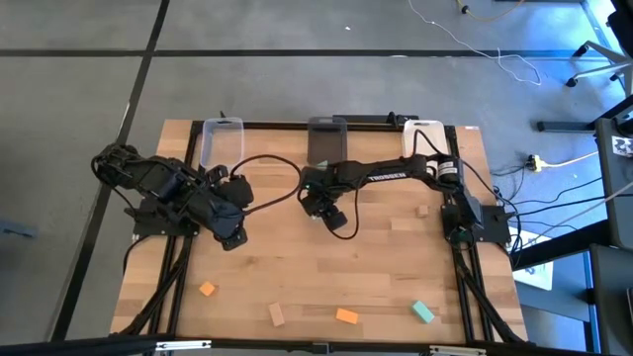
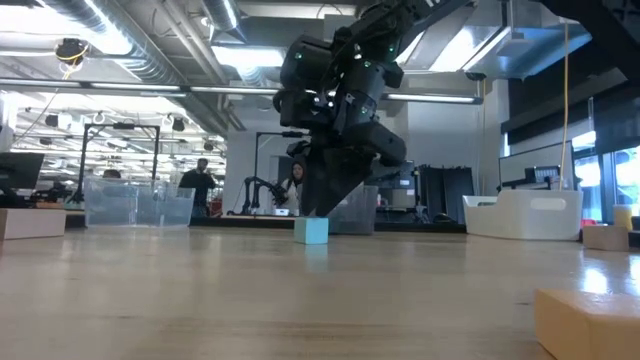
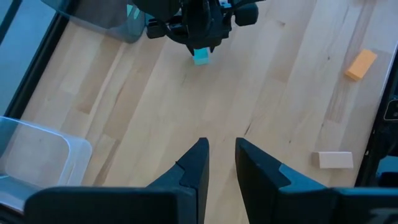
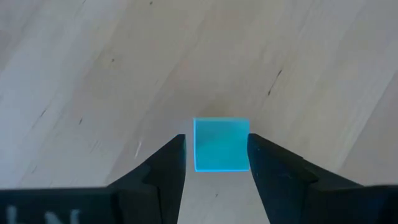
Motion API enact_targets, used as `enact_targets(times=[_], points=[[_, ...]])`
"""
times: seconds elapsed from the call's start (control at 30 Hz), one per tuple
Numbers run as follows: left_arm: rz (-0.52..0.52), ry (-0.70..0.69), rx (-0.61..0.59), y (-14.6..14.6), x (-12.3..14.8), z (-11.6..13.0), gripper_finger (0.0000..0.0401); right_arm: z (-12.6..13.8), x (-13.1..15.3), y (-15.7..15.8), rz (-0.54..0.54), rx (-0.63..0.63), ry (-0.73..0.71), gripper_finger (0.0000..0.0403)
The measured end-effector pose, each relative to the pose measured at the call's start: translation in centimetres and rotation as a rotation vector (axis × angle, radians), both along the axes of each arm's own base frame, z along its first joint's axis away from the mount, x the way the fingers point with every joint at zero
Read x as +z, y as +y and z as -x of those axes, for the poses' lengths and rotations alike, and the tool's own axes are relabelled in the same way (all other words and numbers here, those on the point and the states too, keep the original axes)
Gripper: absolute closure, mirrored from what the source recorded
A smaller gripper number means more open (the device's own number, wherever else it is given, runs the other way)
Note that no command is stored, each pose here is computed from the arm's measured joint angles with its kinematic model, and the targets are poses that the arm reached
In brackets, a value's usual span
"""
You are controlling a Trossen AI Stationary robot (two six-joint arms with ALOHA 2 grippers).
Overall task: Sort & place blocks by color
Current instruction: Put the top blue block into the black bin
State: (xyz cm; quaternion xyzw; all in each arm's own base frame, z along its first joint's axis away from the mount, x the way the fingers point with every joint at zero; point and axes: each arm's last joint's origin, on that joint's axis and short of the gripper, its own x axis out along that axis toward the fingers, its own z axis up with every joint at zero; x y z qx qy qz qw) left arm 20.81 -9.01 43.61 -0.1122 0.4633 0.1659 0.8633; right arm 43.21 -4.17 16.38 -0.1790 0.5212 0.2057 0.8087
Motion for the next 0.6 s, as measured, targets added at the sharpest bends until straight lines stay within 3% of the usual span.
enact_targets(times=[0.6], points=[[-0.001,0.000,0.000,0.0,0.0,0.0,0.0332,-0.7,-3.2,-0.1,-0.005,-0.004,0.047,0.0244]])
